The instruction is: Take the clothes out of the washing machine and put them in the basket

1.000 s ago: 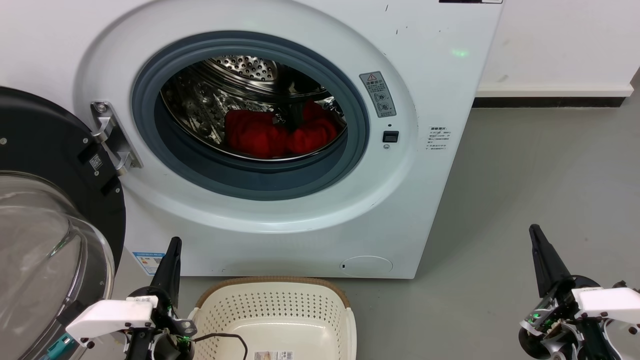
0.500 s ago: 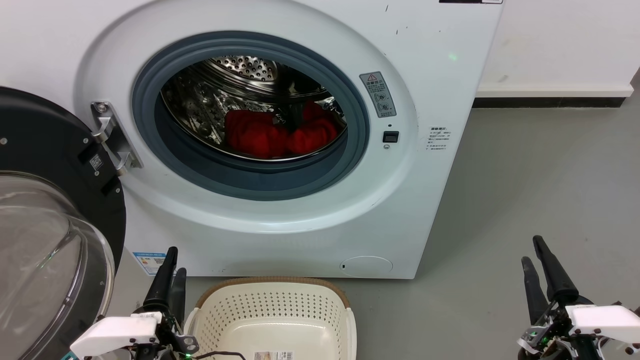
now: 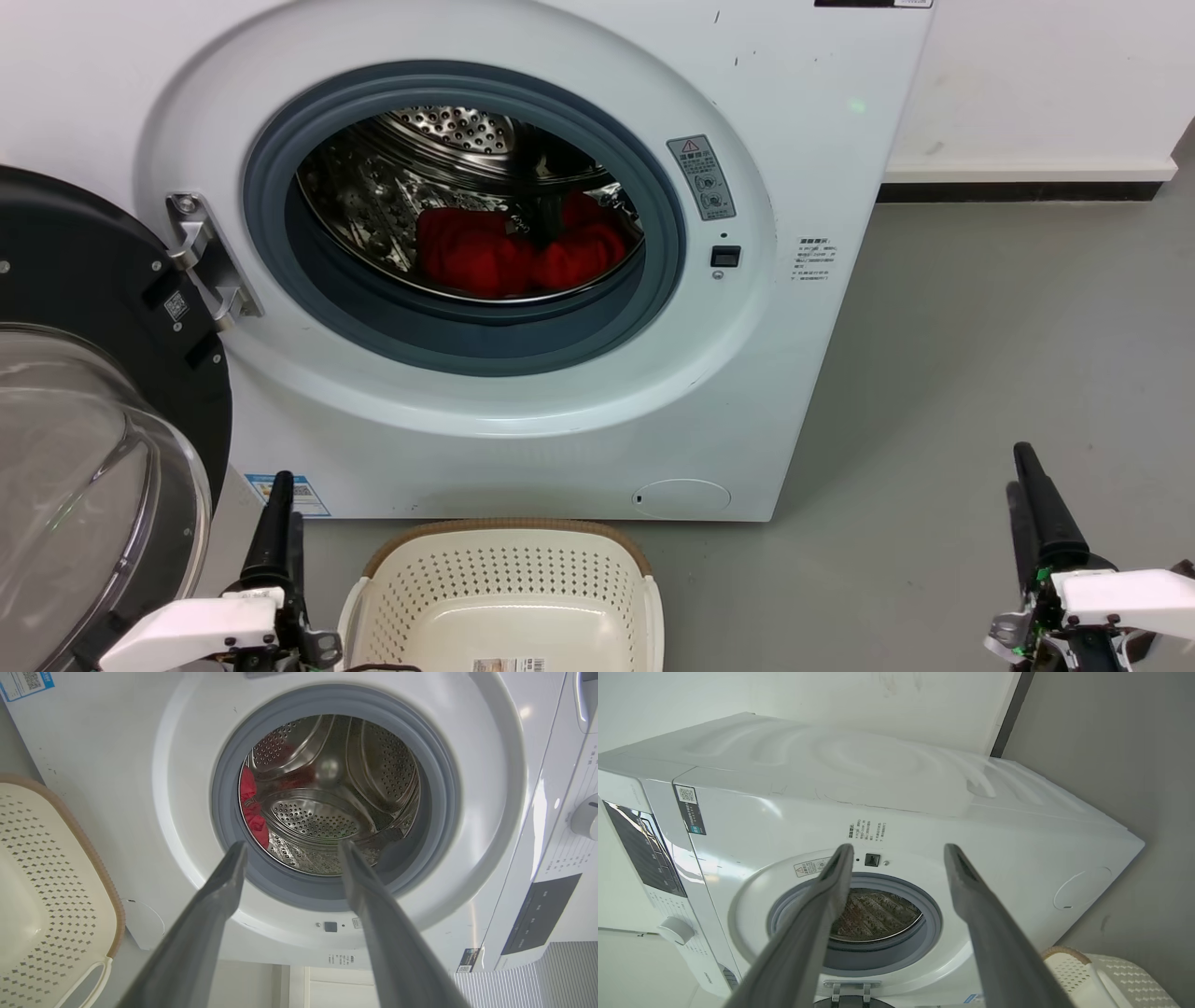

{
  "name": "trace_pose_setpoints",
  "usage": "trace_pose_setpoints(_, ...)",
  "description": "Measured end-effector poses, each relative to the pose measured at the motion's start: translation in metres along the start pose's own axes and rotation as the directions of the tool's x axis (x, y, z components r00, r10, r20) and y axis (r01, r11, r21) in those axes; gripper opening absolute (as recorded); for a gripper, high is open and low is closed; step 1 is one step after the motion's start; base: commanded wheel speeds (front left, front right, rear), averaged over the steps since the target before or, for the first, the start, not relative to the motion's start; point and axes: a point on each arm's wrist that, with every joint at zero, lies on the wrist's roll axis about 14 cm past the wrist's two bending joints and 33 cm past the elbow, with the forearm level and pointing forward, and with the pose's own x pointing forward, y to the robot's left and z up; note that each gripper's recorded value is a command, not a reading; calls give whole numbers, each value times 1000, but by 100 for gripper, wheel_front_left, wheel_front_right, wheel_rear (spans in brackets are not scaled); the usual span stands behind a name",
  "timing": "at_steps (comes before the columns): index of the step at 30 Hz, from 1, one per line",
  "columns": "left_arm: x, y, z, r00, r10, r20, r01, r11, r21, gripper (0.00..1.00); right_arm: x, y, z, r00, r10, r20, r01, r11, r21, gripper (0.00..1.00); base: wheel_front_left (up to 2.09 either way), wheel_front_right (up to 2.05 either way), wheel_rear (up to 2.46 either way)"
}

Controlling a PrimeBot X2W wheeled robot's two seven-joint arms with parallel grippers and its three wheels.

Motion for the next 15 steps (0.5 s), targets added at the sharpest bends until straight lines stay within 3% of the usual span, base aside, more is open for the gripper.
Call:
trace_pose_setpoints(7,2,-4,16,998,12,60,-19,992,121,100,0,12,16,998,39,47,-28,977,-212,100,0,0,0)
trace_pose_setpoints(15,4,-27,24,994,-17,106,-16,954,300,100,1,42,26,988,134,70,-86,880,-468,100,0,0,0)
